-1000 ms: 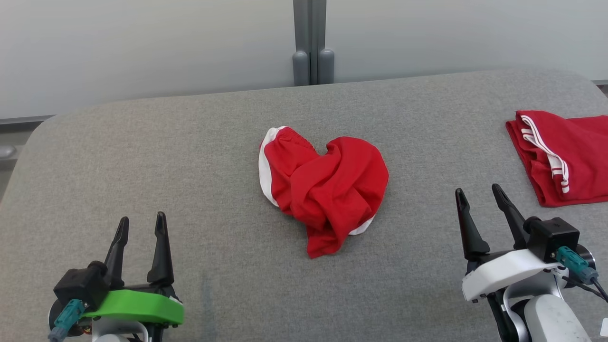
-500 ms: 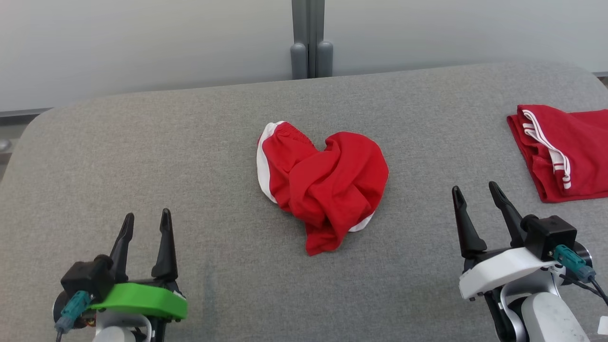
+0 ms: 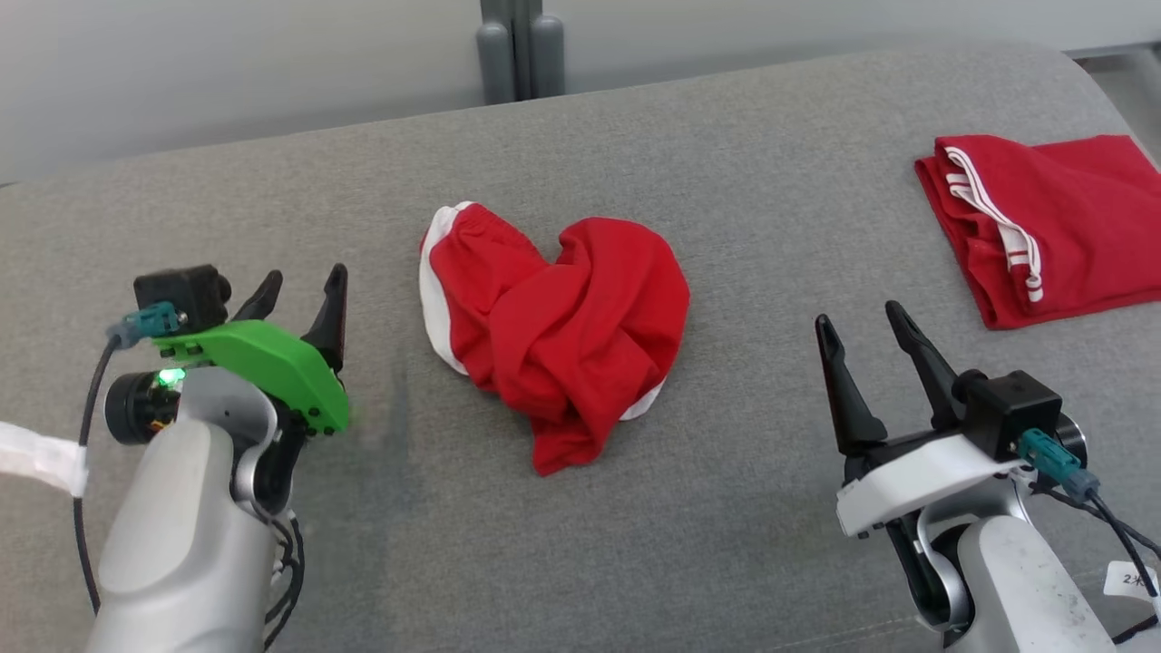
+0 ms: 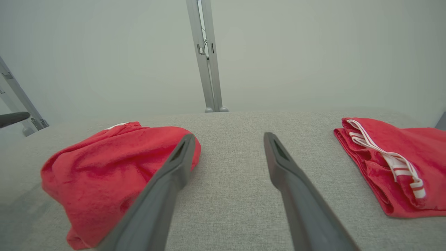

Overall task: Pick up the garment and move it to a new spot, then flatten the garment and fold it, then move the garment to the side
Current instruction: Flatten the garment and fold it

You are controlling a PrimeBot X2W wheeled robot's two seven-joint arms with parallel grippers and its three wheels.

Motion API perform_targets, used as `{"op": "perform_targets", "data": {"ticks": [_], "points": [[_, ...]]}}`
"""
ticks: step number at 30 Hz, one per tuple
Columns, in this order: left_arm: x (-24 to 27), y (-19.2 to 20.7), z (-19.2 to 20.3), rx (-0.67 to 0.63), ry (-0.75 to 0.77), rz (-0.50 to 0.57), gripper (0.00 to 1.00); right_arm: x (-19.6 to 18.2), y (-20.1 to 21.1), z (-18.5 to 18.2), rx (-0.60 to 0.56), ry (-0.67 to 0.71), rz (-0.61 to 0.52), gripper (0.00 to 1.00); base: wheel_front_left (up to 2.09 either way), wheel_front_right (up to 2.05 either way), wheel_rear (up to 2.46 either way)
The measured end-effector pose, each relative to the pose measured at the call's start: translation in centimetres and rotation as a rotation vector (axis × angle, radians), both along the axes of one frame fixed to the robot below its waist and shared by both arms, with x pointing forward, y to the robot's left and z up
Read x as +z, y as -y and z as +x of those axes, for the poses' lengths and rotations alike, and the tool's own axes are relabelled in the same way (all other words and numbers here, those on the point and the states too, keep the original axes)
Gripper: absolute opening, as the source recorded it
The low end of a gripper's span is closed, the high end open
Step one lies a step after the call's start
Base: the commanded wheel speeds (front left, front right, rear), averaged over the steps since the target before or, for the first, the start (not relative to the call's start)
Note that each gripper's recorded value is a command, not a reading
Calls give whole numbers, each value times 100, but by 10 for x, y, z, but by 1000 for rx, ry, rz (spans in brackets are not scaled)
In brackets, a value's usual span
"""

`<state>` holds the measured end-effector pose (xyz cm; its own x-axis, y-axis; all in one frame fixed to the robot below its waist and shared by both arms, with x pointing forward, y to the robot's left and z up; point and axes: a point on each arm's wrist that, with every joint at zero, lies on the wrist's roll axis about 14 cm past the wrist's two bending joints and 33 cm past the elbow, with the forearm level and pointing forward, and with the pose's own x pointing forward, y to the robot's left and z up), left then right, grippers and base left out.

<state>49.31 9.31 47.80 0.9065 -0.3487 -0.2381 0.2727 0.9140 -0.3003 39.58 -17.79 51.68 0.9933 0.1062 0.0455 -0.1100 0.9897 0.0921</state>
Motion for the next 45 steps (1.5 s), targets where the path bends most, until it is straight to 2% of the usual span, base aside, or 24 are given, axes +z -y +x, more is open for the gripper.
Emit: {"op": "perform_targets", "data": {"ticks": [10,16,21,22,23,26,31,37,42,45], "points": [[-35,60,36,-152,-190,32,100,-13,24,-3,-76,-26,2,100,0,0,0],[-63,70,52,-150,-287,83,100,-24,43,-7,-131,-55,-12,100,0,0,0],[-91,85,44,-203,-402,102,100,-32,52,-11,-160,-80,-20,100,0,0,0],[-97,88,38,-223,-436,112,39,-33,53,-11,-164,-83,-21,100,0,0,0],[-98,91,36,-230,-442,105,0,-33,53,-11,-164,-83,-21,100,0,0,0],[-90,98,34,-249,-416,84,0,-32,50,-9,-154,-79,-17,100,0,0,0],[-44,127,41,-268,-280,-52,0,-29,43,-5,-132,-64,-10,100,0,0,0],[72,179,38,-382,-8,-323,0,-22,33,-1,-107,-40,0,100,0,0,0],[163,208,6,-514,193,-537,0,-15,29,-1,-96,-19,8,100,0,0,0],[213,212,-13,-554,310,-687,0,-12,27,-2,-93,-8,13,100,0,0,0]]}}
